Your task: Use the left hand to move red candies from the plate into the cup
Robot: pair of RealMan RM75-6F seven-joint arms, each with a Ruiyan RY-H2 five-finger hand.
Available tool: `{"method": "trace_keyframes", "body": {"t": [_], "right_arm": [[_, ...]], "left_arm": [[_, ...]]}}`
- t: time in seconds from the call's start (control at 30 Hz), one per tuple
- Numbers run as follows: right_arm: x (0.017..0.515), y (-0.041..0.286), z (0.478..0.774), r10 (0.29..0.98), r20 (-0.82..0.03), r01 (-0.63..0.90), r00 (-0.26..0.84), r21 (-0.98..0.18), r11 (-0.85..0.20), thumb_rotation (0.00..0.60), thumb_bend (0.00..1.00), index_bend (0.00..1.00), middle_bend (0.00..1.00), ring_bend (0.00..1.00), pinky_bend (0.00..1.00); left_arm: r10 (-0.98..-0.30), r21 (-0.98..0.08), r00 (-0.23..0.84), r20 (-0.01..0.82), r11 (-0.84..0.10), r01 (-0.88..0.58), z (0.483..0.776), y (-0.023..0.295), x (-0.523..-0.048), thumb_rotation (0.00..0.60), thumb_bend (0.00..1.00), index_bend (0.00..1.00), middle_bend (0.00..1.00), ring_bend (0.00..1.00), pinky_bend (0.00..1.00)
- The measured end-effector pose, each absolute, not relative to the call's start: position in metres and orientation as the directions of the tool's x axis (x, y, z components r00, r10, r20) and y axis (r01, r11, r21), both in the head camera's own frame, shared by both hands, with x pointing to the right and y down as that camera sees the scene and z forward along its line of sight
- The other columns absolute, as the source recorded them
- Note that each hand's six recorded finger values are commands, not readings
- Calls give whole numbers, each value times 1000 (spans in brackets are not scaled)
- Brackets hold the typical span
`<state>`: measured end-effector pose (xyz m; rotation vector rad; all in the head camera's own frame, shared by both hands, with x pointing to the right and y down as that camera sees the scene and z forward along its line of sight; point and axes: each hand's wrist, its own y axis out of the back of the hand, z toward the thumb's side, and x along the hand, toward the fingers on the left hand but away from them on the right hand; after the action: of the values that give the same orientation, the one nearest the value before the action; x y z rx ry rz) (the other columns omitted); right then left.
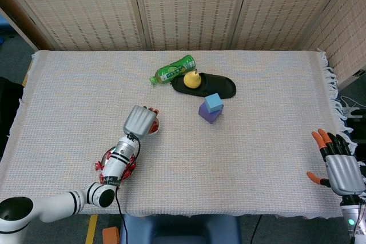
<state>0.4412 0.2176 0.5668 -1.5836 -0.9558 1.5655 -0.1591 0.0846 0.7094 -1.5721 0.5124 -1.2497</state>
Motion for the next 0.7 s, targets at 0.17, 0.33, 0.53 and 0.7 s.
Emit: {"method": "trace_keyframes", "body": {"t": [0.17,0.33,0.53,0.7], "right_arm": [[441,218,567,876,-483,27,-1,-876,-482,600,0,0,0,0,0],[441,218,566,876,-482,28,-3,-876,-482,600,0,0,0,0,0],[441,219,563,879,-476,31,1,-879,-476,600,0,0,0,0,0],[442,220,563,879,-477,32,-3,-878,-477,600,0,0,0,0,0]], "left_arm": [[-813,-893,374,447,-376,249,709,84,-158,600,428,496,559,554,933],[-807,-891,379,452,-385,241,708,88,-159,600,421,379,470,475,879],[-807,-891,385,449,-371,261,710,88,-158,600,417,268,371,361,729],[-805,-889,384,453,-376,260,709,87,-159,600,412,258,357,348,700]]}}
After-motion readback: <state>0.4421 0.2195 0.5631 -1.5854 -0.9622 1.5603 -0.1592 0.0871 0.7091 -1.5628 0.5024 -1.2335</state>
